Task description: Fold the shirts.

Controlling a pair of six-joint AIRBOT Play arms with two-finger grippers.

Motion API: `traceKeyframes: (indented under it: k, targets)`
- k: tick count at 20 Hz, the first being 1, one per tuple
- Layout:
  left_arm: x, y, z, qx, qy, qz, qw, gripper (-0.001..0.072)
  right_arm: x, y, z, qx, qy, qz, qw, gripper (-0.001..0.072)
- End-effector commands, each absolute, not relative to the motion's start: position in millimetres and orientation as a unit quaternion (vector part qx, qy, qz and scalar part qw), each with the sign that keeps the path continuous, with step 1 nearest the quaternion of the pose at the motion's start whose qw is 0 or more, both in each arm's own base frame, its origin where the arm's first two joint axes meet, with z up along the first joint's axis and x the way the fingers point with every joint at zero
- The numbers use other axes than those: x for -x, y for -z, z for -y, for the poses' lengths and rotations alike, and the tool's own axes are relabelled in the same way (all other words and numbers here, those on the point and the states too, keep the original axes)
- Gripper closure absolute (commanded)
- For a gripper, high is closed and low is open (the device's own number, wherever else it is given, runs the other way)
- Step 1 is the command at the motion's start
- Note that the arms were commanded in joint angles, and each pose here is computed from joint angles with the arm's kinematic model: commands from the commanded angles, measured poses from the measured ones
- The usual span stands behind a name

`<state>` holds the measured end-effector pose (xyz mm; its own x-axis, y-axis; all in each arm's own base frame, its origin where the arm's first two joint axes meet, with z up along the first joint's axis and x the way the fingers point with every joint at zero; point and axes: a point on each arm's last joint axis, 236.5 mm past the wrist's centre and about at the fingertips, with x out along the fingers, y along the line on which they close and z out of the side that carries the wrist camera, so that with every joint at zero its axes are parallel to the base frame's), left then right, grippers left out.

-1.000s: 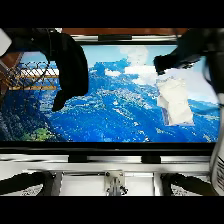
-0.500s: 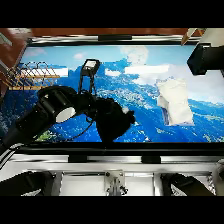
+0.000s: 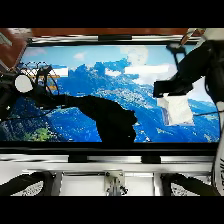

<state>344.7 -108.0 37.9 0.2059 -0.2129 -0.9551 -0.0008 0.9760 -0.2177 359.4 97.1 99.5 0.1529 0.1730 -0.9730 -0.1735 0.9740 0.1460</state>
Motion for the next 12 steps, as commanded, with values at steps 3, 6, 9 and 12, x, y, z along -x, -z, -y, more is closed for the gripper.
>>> traceKeyframes:
  k: [3,6,9,12]
  targets:
    - [-359.4,34.5,126.7,0.245,0.073,-0.61,0.75,0.0055,-324.7,-16.7,-117.3,-0.081,-0.155,-0.724,0.668,0.0034]
    - [-377.8,66.3,153.3,0.264,0.08,-0.607,0.745,0.0056,-322.0,-8.3,-119.8,-0.083,-0.164,-0.725,0.664,0.0034]
    - [-393.6,86.8,169.9,0.268,0.081,-0.603,0.747,0.0056,-326.3,-9.0,-123.4,-0.088,-0.167,-0.717,0.671,0.0033]
    - [-415.4,89.2,185.9,0.283,0.084,-0.578,0.761,0.0059,-322.2,-7.2,-136.5,-0.106,-0.192,-0.716,0.663,0.0031]
